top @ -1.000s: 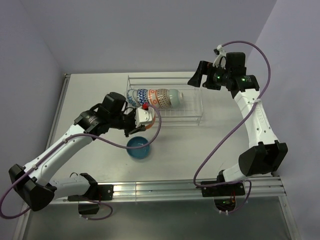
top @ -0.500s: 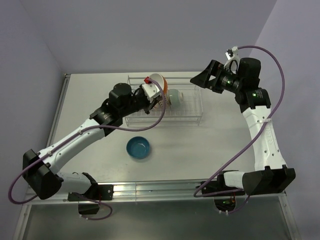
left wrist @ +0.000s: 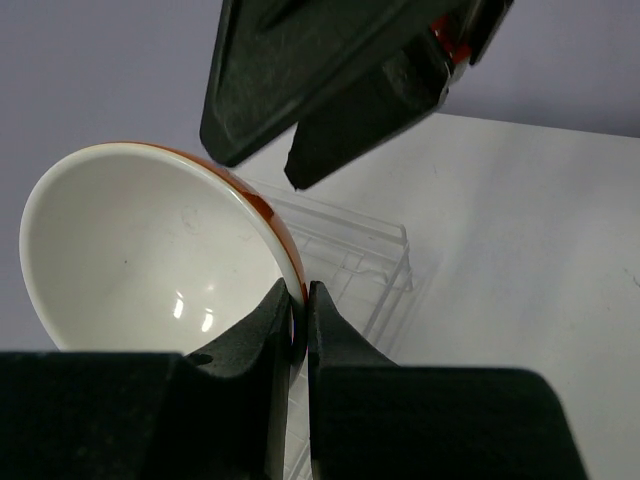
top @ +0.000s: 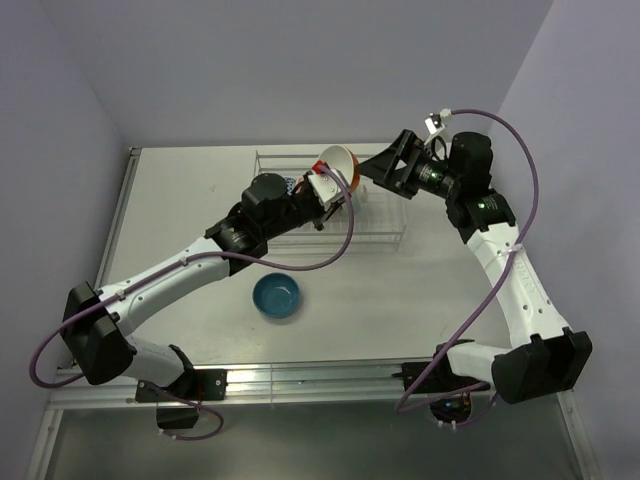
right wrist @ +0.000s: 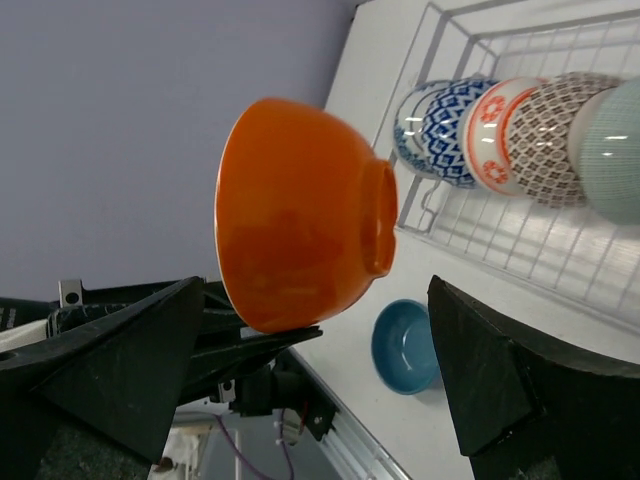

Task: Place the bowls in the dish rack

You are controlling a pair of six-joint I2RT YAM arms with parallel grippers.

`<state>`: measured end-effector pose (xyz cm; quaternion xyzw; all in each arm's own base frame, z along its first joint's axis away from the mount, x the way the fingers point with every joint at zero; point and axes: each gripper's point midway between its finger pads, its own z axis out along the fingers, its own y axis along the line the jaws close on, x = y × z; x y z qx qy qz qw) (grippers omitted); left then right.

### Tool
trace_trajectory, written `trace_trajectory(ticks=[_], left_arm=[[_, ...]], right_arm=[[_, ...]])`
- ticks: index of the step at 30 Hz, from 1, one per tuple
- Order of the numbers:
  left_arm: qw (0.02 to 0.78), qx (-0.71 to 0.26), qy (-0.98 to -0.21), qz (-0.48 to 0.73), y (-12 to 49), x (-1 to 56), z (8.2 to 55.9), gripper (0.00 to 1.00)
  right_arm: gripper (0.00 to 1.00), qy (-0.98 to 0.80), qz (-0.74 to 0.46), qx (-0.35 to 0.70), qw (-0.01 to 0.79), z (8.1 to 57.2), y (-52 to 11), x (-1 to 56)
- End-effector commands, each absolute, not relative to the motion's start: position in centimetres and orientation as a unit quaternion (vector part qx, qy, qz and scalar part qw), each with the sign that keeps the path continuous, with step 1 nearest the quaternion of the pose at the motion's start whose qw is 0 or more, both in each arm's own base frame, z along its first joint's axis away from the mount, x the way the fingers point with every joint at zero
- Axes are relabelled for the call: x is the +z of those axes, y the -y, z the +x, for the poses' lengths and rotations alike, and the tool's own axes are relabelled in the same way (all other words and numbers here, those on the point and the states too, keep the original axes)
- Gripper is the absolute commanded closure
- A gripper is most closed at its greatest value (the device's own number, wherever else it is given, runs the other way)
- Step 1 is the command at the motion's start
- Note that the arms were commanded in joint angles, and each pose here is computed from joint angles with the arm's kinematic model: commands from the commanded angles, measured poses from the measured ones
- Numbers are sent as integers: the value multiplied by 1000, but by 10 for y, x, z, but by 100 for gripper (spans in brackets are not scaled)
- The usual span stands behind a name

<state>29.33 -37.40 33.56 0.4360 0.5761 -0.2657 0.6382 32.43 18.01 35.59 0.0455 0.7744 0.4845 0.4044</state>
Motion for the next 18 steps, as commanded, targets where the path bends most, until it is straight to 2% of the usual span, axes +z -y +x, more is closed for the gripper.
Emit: trace_trajectory(ticks=[1, 18], left_arm=[[693, -286, -527, 400, 377, 395, 295, 100], [693, -312, -506, 408, 370, 399, 273, 100]], right_arm=[[0, -748, 15, 516, 417, 321, -200, 375], [0, -742, -38, 538, 398, 316, -227, 370]])
